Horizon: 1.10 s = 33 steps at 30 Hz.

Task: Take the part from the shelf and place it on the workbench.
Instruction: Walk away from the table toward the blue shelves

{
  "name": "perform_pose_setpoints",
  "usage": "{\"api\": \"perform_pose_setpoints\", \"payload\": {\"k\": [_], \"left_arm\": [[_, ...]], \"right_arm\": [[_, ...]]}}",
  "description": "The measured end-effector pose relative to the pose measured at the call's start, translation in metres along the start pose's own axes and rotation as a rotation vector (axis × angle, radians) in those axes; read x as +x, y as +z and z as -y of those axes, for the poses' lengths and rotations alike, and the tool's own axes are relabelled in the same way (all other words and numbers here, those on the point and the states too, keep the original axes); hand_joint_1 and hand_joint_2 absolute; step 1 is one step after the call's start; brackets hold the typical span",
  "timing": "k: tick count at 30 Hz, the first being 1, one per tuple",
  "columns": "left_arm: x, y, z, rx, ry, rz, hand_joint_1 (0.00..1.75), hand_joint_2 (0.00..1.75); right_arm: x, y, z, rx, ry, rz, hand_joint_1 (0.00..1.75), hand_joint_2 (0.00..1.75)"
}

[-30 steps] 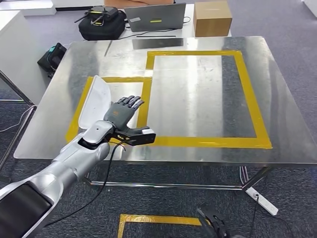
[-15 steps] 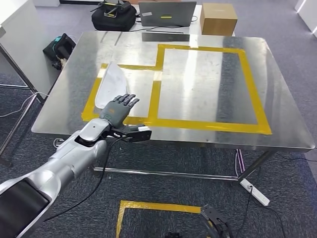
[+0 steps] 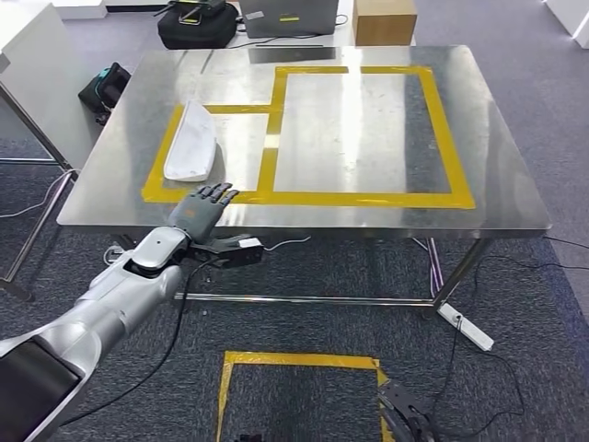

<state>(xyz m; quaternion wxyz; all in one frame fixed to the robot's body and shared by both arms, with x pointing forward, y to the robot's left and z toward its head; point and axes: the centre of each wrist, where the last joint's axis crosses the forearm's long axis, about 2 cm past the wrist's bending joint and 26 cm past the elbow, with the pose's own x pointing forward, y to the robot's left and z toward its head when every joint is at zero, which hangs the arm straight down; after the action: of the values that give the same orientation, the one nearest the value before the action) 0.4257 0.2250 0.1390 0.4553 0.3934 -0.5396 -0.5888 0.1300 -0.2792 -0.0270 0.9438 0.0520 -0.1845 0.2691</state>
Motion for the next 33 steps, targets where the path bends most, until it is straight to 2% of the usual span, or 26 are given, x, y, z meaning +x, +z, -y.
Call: {"api": "perform_pose_setpoints", "payload": {"k": [19,25,33], "left_arm": [[0.002,0.002,0.006,-0.016,0.0,-0.001,0.0,0.0],[-0.001,0.001,0.003,-0.011,-0.004,-0.007,0.0,0.0],[-0.011,0.005,0.008,-0.019,-0.01,-0.016,0.0,0.0]], "right_arm": [[0.002,0.001,-0.005,0.015,0.022,0.003,0.0,0.0],[0.003,0.001,-0.004,0.012,0.021,0.009,0.0,0.0],[-0.008,0.003,-0.001,0.0,0.012,0.005,0.0,0.0]]}}
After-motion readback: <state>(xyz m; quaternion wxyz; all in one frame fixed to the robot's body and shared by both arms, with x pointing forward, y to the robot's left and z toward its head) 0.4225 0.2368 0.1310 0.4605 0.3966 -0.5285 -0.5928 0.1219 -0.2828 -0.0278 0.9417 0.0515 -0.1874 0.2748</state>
